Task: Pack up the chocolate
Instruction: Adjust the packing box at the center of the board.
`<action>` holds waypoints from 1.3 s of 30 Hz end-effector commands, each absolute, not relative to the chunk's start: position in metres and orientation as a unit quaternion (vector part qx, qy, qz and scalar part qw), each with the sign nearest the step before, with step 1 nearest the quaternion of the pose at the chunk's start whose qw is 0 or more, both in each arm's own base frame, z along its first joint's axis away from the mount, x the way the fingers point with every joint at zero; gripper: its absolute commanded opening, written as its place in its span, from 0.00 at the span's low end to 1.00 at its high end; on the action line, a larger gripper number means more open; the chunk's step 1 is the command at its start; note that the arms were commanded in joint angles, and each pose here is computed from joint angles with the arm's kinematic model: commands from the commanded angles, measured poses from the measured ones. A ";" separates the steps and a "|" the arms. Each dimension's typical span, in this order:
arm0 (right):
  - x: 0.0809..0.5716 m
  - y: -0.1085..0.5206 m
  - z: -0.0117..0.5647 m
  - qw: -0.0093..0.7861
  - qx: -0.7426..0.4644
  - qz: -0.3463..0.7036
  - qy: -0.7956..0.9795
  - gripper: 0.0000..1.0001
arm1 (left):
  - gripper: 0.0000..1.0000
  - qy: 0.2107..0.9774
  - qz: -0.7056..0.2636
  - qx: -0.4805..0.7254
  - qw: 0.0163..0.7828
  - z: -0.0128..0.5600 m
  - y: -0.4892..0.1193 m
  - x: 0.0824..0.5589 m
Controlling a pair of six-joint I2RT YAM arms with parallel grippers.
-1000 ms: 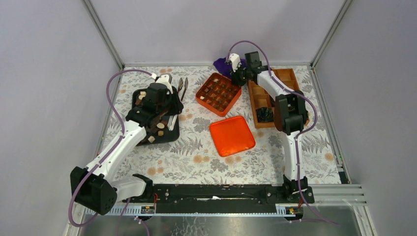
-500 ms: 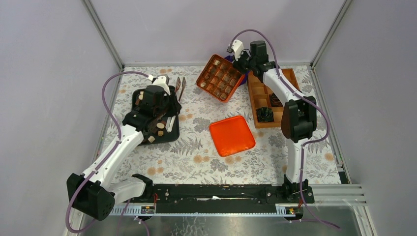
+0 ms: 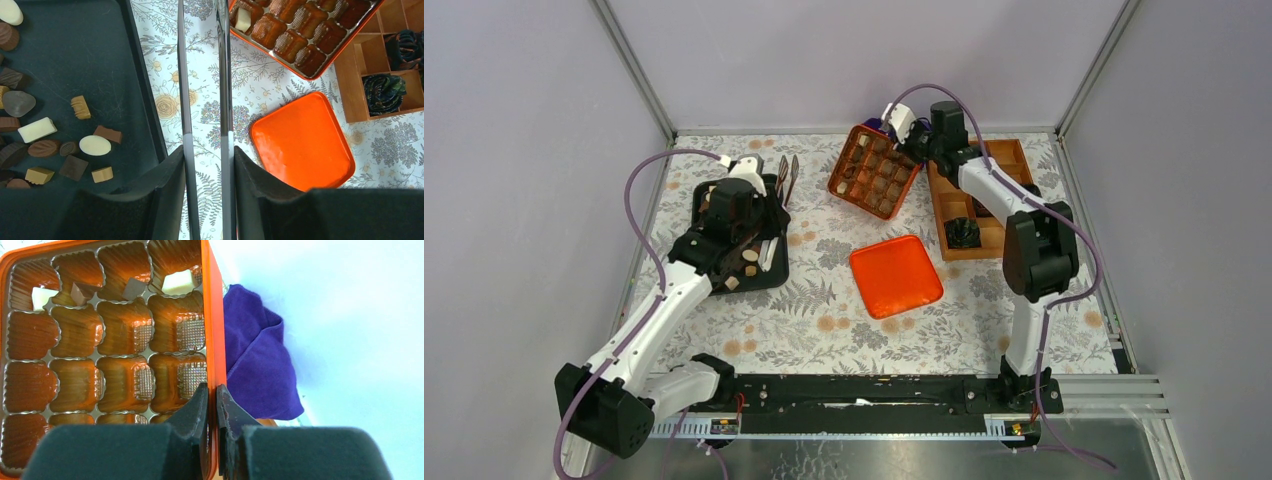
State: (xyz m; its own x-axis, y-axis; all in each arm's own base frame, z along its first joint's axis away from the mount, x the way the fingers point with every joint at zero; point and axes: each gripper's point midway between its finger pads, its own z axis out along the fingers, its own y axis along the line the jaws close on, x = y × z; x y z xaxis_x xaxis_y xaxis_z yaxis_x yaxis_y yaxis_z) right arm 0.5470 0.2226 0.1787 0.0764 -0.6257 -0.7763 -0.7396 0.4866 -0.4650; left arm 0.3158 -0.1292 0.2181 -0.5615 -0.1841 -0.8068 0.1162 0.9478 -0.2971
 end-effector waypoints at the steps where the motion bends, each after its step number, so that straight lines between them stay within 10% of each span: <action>1: 0.546 0.234 0.295 0.660 -0.497 0.014 0.563 0.00 | 0.41 0.840 -0.162 -0.023 0.517 0.239 -0.126 0.328; 34: 0.554 0.236 0.121 0.470 -0.224 0.178 0.835 0.00 | 0.41 0.857 -0.178 -0.022 0.482 0.224 -0.128 0.308; 39: 0.540 0.238 0.108 0.444 -0.207 0.200 0.848 0.14 | 0.41 0.871 -0.171 -0.023 0.460 0.215 -0.126 0.302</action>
